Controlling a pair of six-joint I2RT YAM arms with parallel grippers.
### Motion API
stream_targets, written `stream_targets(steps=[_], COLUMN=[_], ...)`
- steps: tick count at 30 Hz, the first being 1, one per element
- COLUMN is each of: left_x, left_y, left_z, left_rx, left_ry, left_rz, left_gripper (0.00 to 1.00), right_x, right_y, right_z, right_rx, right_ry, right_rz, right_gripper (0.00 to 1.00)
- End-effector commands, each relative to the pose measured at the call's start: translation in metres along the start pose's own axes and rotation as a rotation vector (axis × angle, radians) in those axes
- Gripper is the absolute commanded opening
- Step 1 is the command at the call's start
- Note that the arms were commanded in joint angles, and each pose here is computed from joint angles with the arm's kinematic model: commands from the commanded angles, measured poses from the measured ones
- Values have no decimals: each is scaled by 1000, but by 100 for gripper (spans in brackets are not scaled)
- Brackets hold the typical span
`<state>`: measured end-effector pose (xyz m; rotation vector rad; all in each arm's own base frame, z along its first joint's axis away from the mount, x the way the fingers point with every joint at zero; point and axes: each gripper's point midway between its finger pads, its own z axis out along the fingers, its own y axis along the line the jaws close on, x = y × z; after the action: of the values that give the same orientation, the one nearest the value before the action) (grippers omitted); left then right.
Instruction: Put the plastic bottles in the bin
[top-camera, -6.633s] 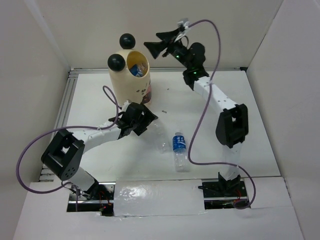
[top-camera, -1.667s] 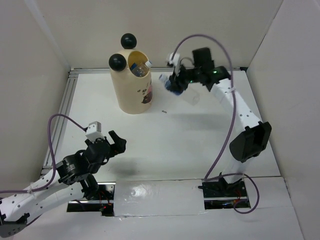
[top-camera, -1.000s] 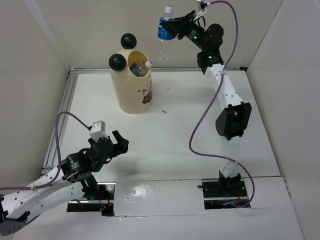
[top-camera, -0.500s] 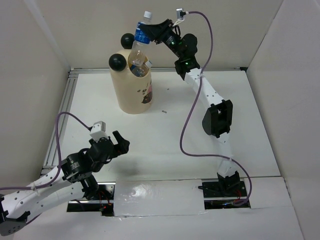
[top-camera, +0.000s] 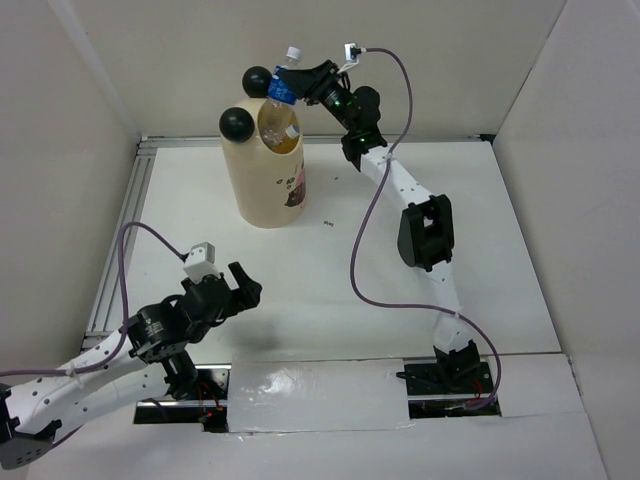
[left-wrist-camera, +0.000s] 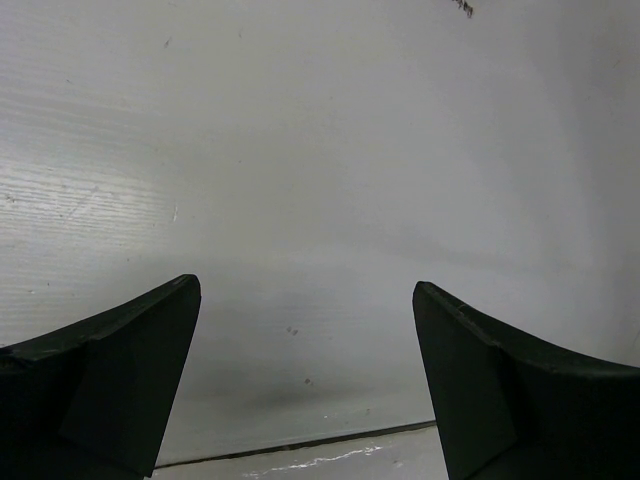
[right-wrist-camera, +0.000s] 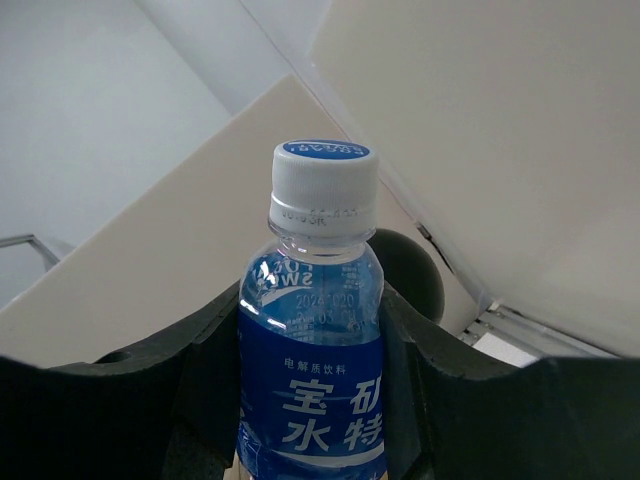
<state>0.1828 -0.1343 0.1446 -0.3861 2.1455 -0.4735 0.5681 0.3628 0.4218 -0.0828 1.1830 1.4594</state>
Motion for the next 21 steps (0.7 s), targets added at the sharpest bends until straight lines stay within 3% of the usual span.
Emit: stream_targets(steps=[1, 15, 21], left_x=[-11, -7, -7], left_y=[-16, -17, -16], left_z=[-5, -2, -3], left_rx=[40, 51, 60], left_ry=[-14, -10, -15], left_rz=[-40, -44, -51], left_gripper=[100, 100, 100], right_x=[1, 45, 59], right_y=[1, 5, 30], right_z=[-2, -12, -18], right_rx=[-40, -47, -79], right_ry=[-34, 46, 93], right_rz=[-41, -33, -79], right_gripper=[41, 68, 83])
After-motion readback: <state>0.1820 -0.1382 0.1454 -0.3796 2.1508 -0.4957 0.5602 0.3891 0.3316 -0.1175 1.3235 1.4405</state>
